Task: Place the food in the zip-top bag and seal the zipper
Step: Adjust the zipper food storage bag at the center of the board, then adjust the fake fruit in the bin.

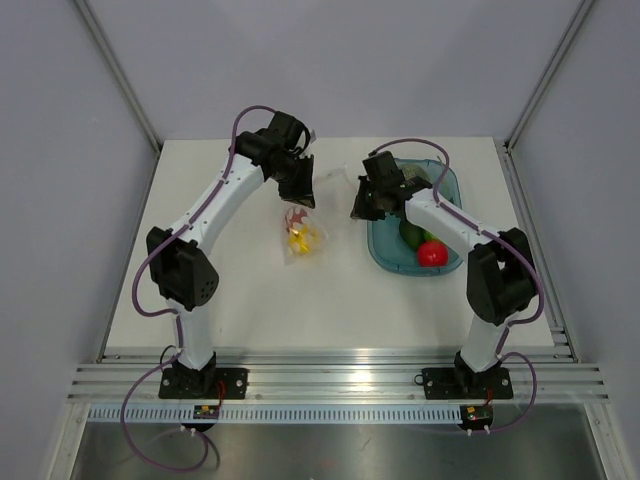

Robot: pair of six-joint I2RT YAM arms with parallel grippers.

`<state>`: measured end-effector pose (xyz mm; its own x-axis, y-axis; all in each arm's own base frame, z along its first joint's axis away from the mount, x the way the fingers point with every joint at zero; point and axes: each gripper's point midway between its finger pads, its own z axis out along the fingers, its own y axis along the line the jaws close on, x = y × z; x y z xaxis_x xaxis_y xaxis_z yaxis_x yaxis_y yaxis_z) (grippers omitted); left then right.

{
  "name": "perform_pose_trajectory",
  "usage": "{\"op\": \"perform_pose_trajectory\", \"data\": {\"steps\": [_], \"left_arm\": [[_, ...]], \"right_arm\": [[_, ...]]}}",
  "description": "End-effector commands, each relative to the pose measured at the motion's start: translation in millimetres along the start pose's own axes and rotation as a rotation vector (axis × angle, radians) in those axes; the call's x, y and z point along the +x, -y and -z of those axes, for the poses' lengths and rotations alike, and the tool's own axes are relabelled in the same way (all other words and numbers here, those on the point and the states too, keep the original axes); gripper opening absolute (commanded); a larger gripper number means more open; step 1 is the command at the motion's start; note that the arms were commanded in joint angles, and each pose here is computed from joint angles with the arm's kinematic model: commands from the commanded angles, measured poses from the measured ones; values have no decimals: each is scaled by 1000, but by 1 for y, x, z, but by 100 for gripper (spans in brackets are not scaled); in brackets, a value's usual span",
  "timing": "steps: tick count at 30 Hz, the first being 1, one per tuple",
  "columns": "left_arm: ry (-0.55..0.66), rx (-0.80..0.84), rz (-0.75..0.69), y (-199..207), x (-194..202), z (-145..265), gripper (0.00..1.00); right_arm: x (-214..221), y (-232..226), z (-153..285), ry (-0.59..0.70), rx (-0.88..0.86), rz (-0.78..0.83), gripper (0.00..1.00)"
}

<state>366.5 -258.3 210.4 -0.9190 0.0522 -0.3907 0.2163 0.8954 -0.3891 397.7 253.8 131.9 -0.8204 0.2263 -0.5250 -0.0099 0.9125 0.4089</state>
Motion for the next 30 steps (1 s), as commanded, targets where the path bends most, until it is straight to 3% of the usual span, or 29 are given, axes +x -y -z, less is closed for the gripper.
{"op": "perform_pose_trajectory", "data": {"steps": [1, 3, 6, 7, 11, 14, 23, 26, 30], "left_arm": [[58, 27, 2, 10, -8, 17, 0], [64, 10, 14, 8, -10, 17, 0], [61, -7, 35, 6, -12, 11, 0], [59, -17, 41, 6, -15, 4, 0], [42, -42, 50, 13, -20, -12, 0], [48, -56, 46, 15, -23, -17, 0], [29, -80, 47, 8, -20, -26, 0], [26, -76, 45, 8, -20, -26, 0], [28, -65, 42, 11, -21, -24, 0]], "right_arm": [[-13, 17, -14, -1, 24, -24, 0], [-15, 21, -10, 4, 31, -16, 0], [-21, 11, 5, 27, -21, -7, 25], [-22, 8, 9, 37, -33, -4, 43], [-30, -5, 33, 74, -90, -3, 72], [-35, -13, 49, 99, -130, -3, 80], [-52, 0, 100, 236, -91, -14, 79], [-75, 45, 108, 314, 22, -76, 80], [-106, 116, 94, 320, 168, -160, 80]]}}
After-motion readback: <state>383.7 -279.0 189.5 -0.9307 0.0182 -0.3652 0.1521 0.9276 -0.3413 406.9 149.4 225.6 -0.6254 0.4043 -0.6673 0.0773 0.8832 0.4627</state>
